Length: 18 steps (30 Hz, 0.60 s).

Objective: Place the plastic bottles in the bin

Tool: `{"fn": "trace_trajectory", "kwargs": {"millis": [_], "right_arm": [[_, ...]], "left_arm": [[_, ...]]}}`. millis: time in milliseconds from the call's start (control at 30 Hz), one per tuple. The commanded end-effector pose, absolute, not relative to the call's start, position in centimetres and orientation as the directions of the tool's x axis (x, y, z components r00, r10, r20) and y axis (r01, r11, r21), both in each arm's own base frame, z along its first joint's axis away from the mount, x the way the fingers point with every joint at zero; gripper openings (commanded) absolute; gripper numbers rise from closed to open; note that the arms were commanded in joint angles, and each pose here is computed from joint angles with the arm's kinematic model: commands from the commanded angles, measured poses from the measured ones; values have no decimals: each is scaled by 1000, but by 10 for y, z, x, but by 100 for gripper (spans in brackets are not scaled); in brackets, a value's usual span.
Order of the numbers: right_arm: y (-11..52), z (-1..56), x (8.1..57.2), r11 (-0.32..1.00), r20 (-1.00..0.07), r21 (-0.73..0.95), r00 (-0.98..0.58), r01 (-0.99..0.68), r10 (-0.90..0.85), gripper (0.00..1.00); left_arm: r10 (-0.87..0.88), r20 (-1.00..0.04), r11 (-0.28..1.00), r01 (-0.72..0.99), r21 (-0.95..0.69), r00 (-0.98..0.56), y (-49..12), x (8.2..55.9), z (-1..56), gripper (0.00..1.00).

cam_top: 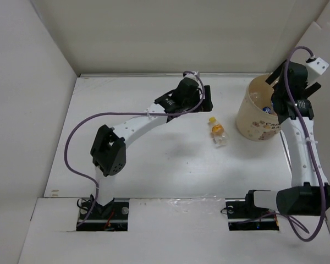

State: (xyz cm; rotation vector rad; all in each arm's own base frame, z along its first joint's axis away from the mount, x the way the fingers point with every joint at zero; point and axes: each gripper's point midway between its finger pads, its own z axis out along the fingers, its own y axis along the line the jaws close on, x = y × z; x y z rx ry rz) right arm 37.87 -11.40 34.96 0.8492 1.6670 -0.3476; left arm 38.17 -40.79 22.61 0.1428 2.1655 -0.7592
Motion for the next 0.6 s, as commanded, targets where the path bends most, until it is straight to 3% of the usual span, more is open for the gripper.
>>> {"fn": "trace_trajectory", "kwargs": {"millis": [0,367,567], "right_arm": [[-101,413,350,695,-940,312,103,648,325,100],[-42,414,332,829,-940,324,54,456,337,100],[-29,422,319,852,-940,332,64,405,336,100]], "left_arm": [[-174,-666,759,332,-560,-726,-431,374,244,100],[-60,-427,692,270,-669,-902,-499,367,160,100],[-103,-375,714,194,-673,-921,-503,374,133,100]]}}
